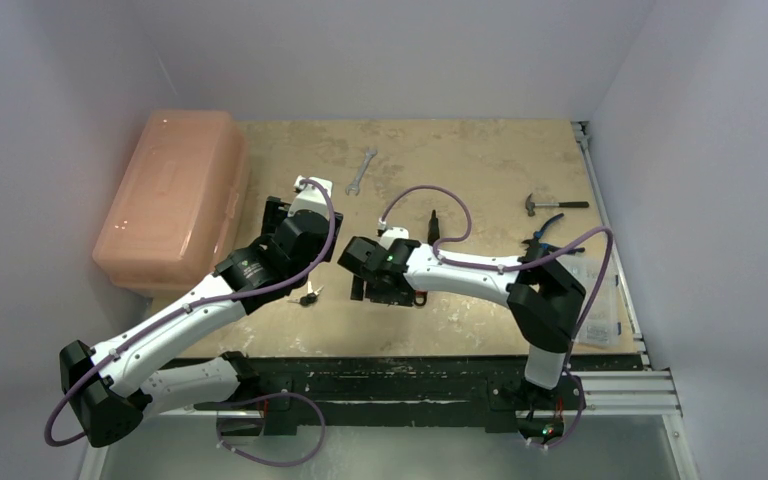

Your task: Unlock with the key

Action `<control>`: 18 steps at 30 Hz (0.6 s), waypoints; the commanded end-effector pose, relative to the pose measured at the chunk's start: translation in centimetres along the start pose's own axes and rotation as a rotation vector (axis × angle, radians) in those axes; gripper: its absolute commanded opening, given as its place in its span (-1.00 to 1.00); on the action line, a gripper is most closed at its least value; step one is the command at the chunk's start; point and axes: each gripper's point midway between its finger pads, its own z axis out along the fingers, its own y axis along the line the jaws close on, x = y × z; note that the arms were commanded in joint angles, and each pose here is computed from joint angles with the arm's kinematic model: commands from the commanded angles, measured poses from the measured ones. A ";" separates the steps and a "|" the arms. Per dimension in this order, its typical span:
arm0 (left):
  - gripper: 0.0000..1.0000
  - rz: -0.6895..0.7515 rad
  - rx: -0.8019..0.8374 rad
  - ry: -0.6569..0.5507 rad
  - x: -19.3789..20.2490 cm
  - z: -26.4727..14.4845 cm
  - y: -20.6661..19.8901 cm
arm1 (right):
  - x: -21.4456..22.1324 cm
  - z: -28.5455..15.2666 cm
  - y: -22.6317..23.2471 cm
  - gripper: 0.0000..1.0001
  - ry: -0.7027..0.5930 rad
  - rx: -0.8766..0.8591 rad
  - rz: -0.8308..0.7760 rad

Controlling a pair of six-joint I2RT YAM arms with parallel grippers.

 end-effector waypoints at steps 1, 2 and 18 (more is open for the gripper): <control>0.66 -0.032 -0.002 -0.020 -0.7 -0.2 0.3 | -0.8 -0.8 -1.0 0.67 -0.031 0.067 0.096; 0.66 -0.033 0.000 -0.020 -0.7 -0.2 0.3 | -0.9 -0.6 -1.3 0.67 -0.042 0.079 0.095; 0.65 -0.031 0.022 -0.019 -0.7 -0.2 -0.1 | -3.9 3.2 -2.6 0.41 -0.073 0.094 0.129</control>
